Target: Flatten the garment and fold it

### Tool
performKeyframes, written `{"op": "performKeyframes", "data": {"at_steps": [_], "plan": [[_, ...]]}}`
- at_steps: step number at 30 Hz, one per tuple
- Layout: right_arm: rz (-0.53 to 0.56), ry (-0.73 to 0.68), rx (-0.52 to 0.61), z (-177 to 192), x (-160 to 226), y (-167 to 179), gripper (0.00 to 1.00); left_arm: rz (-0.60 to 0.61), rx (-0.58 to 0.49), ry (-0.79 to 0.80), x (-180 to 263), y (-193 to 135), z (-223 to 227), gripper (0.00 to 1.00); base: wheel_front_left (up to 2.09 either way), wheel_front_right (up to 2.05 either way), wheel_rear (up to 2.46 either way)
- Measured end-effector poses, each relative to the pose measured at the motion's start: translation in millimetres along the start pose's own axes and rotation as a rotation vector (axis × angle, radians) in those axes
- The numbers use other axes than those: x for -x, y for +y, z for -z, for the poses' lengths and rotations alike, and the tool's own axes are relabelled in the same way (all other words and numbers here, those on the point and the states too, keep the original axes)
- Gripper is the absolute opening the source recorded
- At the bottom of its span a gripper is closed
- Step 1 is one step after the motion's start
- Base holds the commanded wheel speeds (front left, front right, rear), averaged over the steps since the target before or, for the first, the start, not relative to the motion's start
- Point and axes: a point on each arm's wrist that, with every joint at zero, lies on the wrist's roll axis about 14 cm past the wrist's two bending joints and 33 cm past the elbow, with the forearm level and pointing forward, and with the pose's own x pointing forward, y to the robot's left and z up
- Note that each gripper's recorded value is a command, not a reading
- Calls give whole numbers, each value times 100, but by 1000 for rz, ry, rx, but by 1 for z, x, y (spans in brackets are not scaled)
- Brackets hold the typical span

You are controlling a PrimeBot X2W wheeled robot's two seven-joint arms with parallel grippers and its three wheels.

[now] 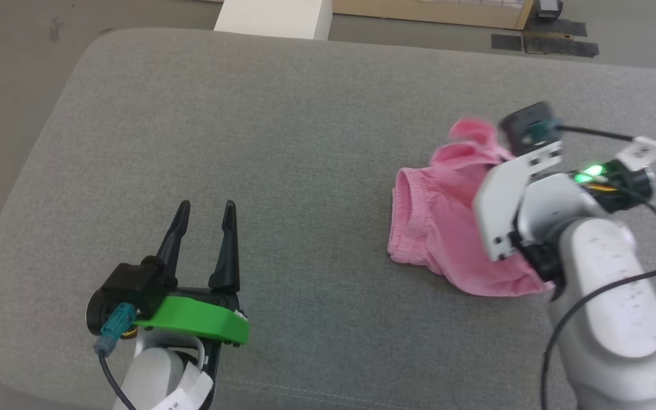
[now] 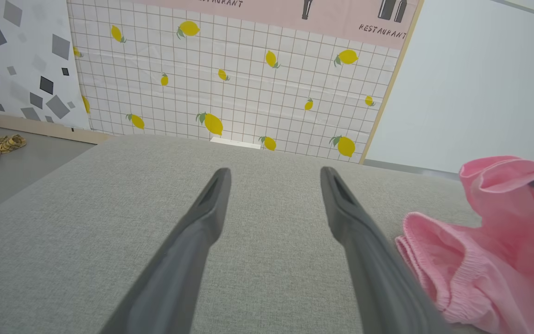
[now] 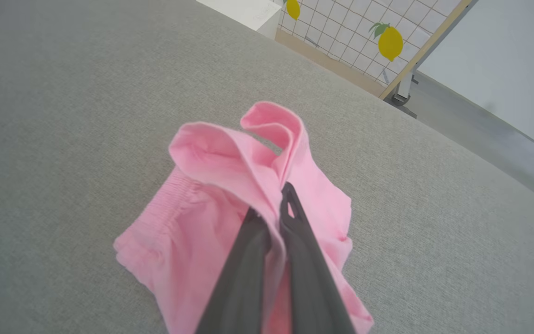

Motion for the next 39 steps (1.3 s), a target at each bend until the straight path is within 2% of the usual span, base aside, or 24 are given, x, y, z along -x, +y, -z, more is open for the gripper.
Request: {"op": "performKeyframes", "data": {"at_steps": [5, 8, 18, 19, 20, 21, 25, 29, 35, 39], "plan": [[-124, 47, 78, 12, -11, 49, 0, 0, 1, 15, 1, 0, 5, 100, 0, 0, 0], [-171, 89, 104, 26, -22, 66, 0, -11, 15, 25, 2, 3, 8, 100, 0, 0, 0], [-275, 224, 115, 67, -53, 96, 0, -40, 6, 52, 0, 12, 18, 100, 0, 0, 0], [-284, 227, 110, 68, -54, 98, 20, -41, 5, 53, 0, 13, 18, 100, 0, 0, 0], [-299, 224, 99, 69, -54, 102, 55, -41, 5, 54, 1, 13, 18, 100, 0, 0, 0], [-315, 221, 81, 68, -53, 105, 100, -41, 5, 53, 1, 13, 18, 100, 0, 0, 0], [-355, 142, -21, 49, -47, 111, 100, -39, 7, 41, 1, 11, 14, 100, 0, 0, 0], [-334, -51, -138, 4, -35, 95, 100, -30, 12, 19, 2, 8, 6, 100, 0, 0, 0], [-190, -393, -265, -42, 6, 39, 100, -13, 24, -5, 6, 1, -3, 100, 0, 0, 0], [-48, -563, -284, -45, 45, -2, 100, 4, 35, -11, 8, -7, -5, 100, 0, 0, 0]]}}
